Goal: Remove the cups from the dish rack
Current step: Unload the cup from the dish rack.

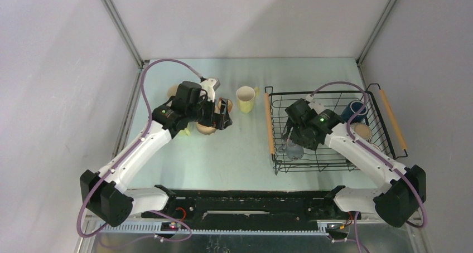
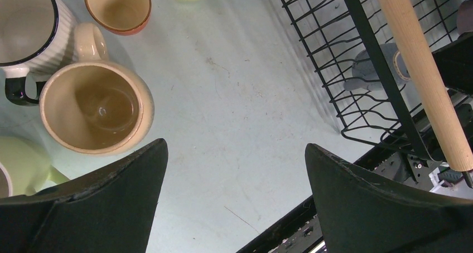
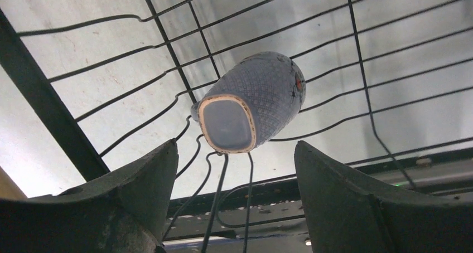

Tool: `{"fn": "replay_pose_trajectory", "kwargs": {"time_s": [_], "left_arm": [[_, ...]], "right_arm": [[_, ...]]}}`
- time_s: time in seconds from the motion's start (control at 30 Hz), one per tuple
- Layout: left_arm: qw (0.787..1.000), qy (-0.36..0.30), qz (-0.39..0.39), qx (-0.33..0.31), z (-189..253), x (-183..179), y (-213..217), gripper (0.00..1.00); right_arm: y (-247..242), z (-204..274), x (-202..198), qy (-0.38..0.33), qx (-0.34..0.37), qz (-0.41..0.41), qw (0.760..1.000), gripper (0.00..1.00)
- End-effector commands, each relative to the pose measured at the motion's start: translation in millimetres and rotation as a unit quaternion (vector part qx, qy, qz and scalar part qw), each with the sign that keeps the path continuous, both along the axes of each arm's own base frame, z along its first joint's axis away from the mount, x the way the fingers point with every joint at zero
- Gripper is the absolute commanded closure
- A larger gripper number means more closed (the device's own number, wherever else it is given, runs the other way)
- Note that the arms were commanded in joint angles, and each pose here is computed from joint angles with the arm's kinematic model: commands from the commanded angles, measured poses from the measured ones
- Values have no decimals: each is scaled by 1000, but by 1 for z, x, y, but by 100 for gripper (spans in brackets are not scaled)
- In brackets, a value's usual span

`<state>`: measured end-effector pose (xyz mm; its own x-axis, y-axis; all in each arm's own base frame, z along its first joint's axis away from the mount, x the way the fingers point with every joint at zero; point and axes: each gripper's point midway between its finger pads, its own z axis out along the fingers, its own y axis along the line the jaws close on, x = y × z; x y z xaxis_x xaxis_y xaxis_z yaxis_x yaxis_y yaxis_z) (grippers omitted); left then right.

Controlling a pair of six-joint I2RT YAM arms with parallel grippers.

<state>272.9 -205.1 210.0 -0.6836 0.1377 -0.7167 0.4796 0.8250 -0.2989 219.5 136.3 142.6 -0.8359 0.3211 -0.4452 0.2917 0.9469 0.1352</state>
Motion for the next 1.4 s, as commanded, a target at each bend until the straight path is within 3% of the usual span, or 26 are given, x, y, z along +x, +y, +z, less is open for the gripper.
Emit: {"fn": "replay_pose_trajectory", "kwargs": {"time_s": [0.0,0.3,0.43,0.67,1.37], "left_arm": [[1000,0,-2,-2,-7,-3,-2,0],[1000,-3,-9,-8,-2,-7,-5,0],[1000,-7,-12,-10,0,-9,-6,0],[1000,-11,-14,-13,3,-10,-7,0],[1000,-14,-18,-18,6,-12,-9,0]], "right_arm": [[-6,2,-2,-5,30,-122,992,17],[-21,-9,-13,56,16,-267,962,14],[-20,-4,-11,67,42,-305,949,10],[-13,13,-2,36,103,-337,935,5],[1,-10,15,96,138,-392,904,6]]}}
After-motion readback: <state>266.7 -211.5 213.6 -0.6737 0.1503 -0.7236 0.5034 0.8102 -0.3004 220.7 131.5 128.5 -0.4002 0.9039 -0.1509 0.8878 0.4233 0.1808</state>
